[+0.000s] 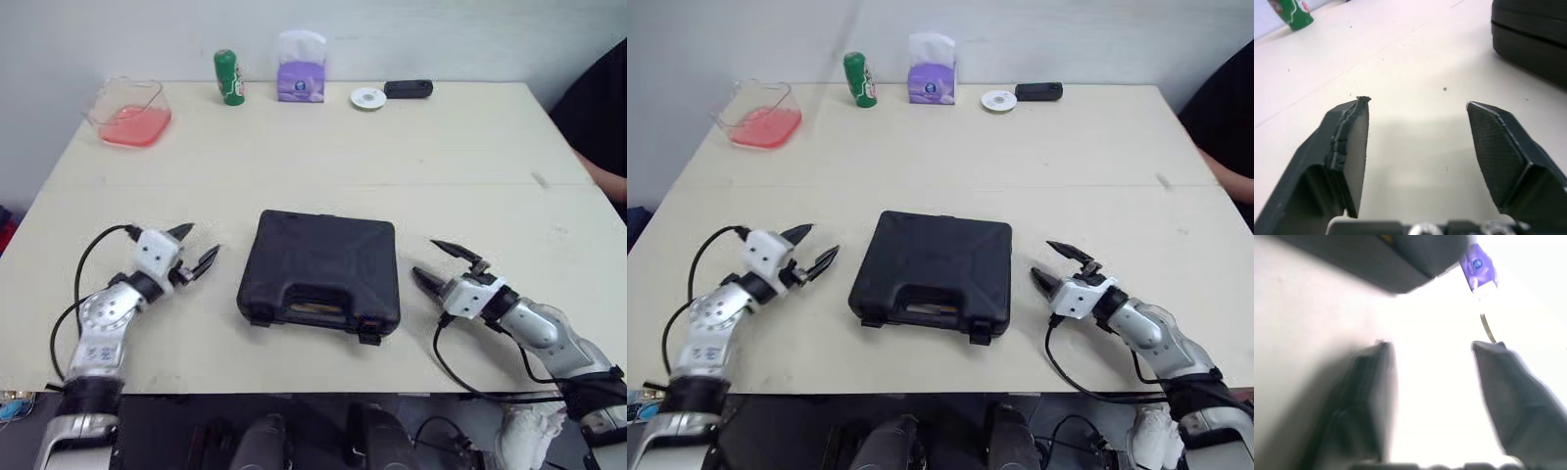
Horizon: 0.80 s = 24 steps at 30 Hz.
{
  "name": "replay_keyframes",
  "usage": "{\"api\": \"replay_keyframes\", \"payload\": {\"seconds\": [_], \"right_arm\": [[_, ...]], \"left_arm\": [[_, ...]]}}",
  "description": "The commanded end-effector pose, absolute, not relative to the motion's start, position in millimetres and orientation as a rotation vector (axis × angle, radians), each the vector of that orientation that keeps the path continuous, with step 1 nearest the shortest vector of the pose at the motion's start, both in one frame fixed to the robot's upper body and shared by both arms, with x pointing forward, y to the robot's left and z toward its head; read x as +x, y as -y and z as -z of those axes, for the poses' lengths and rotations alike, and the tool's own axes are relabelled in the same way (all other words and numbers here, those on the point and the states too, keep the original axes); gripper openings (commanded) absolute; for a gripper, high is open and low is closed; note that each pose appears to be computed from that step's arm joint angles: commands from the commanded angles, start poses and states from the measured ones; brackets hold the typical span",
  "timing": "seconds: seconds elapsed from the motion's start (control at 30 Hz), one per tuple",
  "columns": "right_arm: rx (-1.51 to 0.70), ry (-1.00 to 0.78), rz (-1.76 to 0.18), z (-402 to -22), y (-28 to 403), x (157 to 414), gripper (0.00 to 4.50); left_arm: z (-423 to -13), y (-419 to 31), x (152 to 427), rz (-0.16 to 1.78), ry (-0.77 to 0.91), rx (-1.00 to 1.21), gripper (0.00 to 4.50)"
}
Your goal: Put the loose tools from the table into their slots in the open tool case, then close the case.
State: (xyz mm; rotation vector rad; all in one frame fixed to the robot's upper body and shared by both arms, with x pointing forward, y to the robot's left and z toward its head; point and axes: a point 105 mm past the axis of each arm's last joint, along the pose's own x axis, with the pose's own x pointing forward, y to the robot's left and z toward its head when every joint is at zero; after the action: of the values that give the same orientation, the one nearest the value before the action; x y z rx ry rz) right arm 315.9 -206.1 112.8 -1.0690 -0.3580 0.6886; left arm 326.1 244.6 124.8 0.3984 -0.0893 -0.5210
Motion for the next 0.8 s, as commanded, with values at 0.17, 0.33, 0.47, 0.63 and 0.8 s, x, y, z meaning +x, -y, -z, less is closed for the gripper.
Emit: {"api": "replay_keyframes", "payload": {"seconds": [0.17,0.33,0.47,0.63,0.8], "right_arm": [[-0.753,0.132,-0.662,-131,246,304,3.17],[-0.676,0.082,-0.663,-130,247,301,3.17],[-0.492,-0.009,-0.804,-126,228,290,1.83],[-0.448,-0.066,-0.827,-126,209,300,0.00],[-0.466,-0.119,-0.801,-120,195,318,0.00]], "left_arm": [[-148,-268,305,0.493,0.055,0.348,3.13],[-158,-255,304,0.558,0.071,0.349,3.13],[-166,-238,307,0.628,0.076,0.338,2.30],[-163,-220,325,0.680,0.020,0.340,0.04],[-145,-205,342,0.706,-0.095,0.284,0.04]]}}
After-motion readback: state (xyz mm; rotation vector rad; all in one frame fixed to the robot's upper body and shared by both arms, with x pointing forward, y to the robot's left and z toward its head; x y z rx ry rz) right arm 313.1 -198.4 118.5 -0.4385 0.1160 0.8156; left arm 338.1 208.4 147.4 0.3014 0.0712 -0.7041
